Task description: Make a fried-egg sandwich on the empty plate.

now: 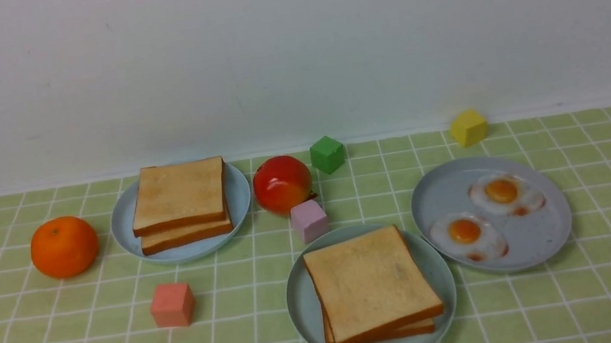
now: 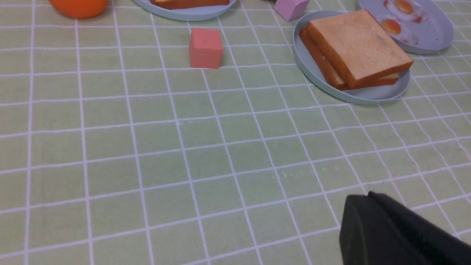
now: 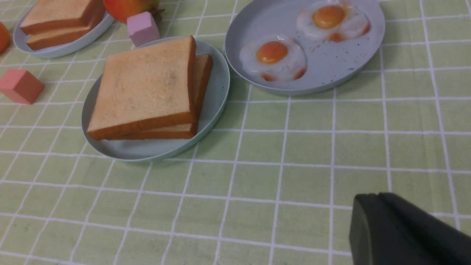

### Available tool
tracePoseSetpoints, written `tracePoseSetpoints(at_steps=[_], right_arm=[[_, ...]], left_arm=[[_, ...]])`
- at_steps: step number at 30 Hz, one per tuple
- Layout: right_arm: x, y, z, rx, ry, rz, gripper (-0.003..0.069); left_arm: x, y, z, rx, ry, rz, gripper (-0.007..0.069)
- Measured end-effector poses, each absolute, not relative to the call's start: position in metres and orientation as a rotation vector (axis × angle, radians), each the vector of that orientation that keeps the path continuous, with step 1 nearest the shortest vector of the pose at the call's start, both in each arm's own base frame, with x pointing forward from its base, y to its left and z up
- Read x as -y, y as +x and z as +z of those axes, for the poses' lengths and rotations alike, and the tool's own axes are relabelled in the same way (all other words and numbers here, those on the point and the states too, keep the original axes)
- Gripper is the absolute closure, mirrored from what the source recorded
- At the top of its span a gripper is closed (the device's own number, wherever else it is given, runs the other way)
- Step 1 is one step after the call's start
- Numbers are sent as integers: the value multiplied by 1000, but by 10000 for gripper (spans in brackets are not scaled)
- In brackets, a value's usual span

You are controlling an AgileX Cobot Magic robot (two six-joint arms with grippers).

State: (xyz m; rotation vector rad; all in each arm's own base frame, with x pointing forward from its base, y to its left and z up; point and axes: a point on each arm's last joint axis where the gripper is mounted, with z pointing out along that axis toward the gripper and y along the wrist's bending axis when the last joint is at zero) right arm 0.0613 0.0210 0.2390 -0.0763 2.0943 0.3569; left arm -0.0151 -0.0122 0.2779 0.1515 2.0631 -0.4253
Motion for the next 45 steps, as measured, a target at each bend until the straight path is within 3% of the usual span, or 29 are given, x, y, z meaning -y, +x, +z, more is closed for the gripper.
tracePoseSetpoints(at_steps=[4,12,16,23,27,32,33,35,45], right_arm=[[-21,61,239,-2093,-73,363,627],[-21,61,239,-2090,-76,358,622],[-21,61,239,-2091,-73,364,616],[-21,62,239,-2090,-76,358,603],[-21,61,239,-2091,-73,364,598],[-21,61,239,-2091,-72,366,591],[-21,61,239,-2091,-73,365,589],[-21,62,239,-2091,-76,358,587],[-21,62,239,-2091,-76,358,575]], left_arm=[[12,-15,277,-2068,144,-414,638],[4,-11,276,-2066,18,-204,638],[4,-11,276,-2059,-2,-179,638],[4,10,300,-1625,39,-144,638],[4,25,281,-1591,45,-119,638],[5,45,215,-1766,53,-93,636],[5,49,189,-1852,55,-91,636],[5,49,173,-1920,58,-89,636],[6,50,168,-1923,50,-98,629]])
